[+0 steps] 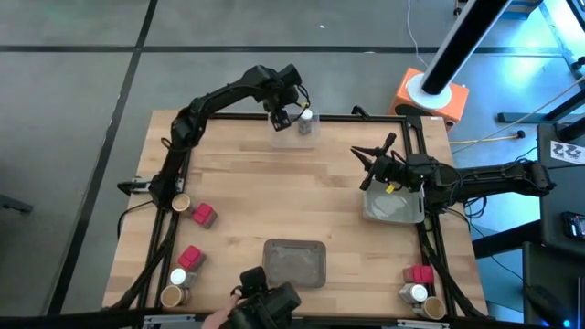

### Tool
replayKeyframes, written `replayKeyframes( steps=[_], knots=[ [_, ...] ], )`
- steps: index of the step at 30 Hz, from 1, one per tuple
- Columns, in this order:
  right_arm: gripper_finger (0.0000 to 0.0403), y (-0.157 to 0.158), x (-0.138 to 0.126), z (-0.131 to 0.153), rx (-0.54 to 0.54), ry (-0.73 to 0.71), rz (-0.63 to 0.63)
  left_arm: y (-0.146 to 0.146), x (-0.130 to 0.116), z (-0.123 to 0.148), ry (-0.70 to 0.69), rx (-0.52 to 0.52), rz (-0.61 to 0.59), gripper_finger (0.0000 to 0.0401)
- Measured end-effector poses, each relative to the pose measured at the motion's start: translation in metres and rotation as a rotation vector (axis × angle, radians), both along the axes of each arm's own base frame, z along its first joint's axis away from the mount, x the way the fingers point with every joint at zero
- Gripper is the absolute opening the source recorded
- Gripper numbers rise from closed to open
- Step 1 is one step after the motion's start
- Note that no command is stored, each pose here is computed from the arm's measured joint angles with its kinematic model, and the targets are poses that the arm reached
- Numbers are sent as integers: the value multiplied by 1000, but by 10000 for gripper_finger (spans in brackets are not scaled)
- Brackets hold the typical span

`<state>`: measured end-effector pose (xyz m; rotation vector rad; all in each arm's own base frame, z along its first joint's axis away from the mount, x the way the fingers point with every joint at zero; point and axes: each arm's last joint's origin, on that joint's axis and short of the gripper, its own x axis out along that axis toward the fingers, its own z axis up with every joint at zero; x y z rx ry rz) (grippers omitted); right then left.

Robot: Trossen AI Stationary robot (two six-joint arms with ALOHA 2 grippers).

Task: Sort spices by type
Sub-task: Put the white seasoning bottle into the transparent bin

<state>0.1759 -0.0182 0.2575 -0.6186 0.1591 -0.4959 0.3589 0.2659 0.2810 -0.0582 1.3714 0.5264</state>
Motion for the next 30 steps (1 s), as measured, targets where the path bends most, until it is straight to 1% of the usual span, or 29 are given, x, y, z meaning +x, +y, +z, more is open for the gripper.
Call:
replayKeyframes(
  steps=[8,12,21,27,30],
  knots=[
    [33,0,0,0,0,3,0,10,-3,-14,-11,-47,19,194],
    [33,0,0,-1,0,7,0,14,-2,-21,-29,-37,27,194],
    [33,0,0,-1,0,9,0,16,-7,-46,18,-67,16,194],
    [33,0,0,-1,0,9,0,18,-8,-50,21,-65,5,194],
    [33,0,0,-1,0,9,0,19,-8,-50,18,-58,-5,202]
  ],
)
